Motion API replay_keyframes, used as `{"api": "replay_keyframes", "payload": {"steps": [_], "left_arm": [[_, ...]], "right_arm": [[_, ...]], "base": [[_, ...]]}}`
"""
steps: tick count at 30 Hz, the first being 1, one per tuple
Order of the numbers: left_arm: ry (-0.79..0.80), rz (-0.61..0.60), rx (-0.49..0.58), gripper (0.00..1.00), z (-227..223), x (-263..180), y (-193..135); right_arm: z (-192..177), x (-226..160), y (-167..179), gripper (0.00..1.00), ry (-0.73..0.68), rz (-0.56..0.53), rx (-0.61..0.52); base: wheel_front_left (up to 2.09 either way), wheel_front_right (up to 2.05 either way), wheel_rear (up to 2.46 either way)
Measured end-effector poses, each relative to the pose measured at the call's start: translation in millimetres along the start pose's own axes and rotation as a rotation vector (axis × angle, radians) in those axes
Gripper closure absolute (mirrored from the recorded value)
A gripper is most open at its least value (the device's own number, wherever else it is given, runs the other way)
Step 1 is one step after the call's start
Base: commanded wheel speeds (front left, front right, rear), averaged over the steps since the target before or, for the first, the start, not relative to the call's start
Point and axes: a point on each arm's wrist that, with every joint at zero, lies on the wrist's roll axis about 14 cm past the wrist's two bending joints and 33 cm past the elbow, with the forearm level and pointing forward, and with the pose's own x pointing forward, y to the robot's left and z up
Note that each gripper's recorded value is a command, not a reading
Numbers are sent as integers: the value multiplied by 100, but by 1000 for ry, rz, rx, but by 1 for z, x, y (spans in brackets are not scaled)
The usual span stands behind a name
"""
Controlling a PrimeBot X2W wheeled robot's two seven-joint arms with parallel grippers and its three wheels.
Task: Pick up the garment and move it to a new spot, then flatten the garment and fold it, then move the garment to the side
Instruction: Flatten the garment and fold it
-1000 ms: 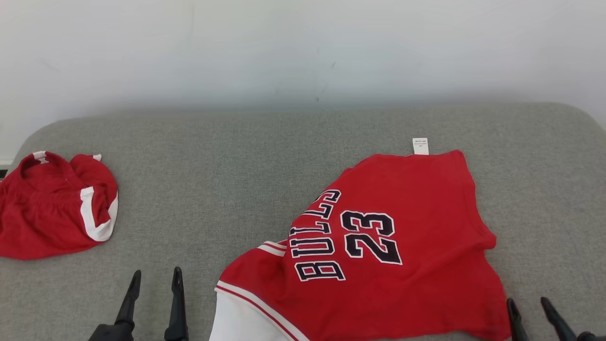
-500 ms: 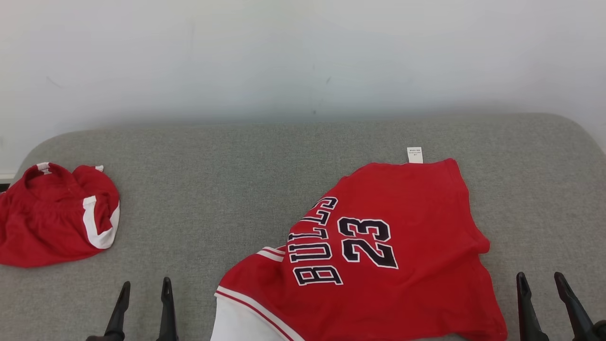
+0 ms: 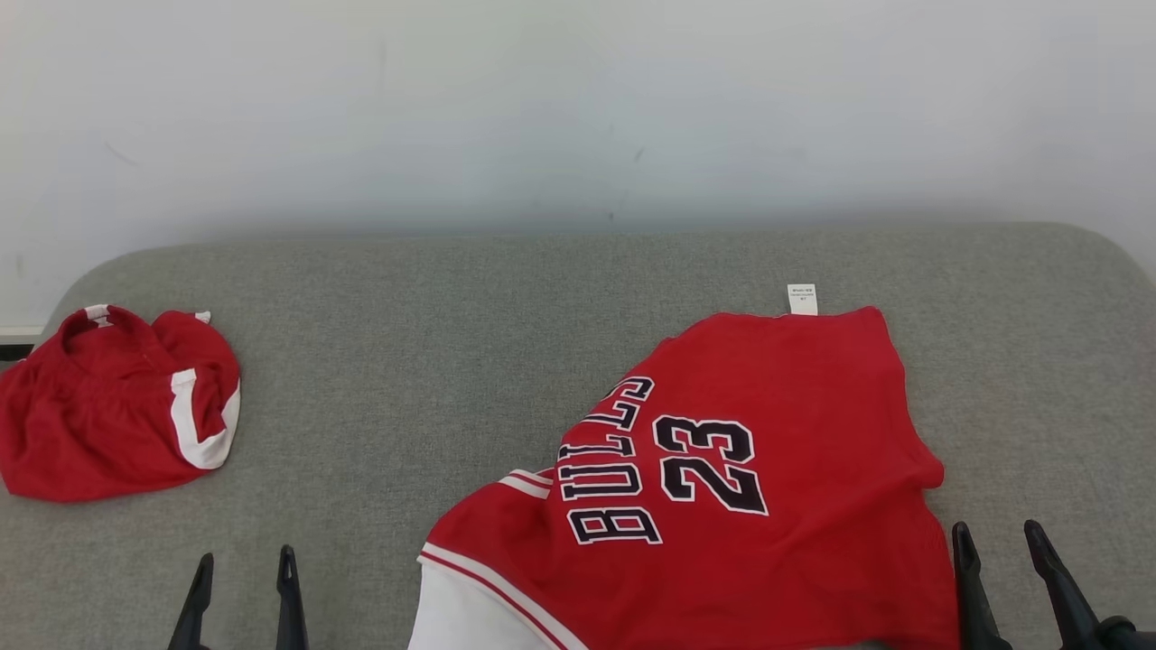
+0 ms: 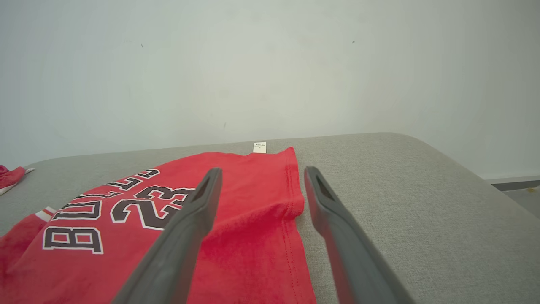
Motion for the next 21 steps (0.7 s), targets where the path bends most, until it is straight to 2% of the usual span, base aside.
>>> {"api": "replay_keyframes", "payload": {"steps": [5, 13, 21], "left_arm": [[4, 7, 35, 0, -1, -2, 3], [22, -4, 31, 0, -6, -4, 1], [167, -145, -1, 0, -51, -19, -36]], "right_arm": [[-2, 2, 6, 0, 5, 12, 2], [-9, 1, 6, 0, 28, 19, -6], [-36, -11, -20, 0, 137, -16, -46]], "base": [[0, 0, 0], [0, 0, 0], [0, 0, 0]]}}
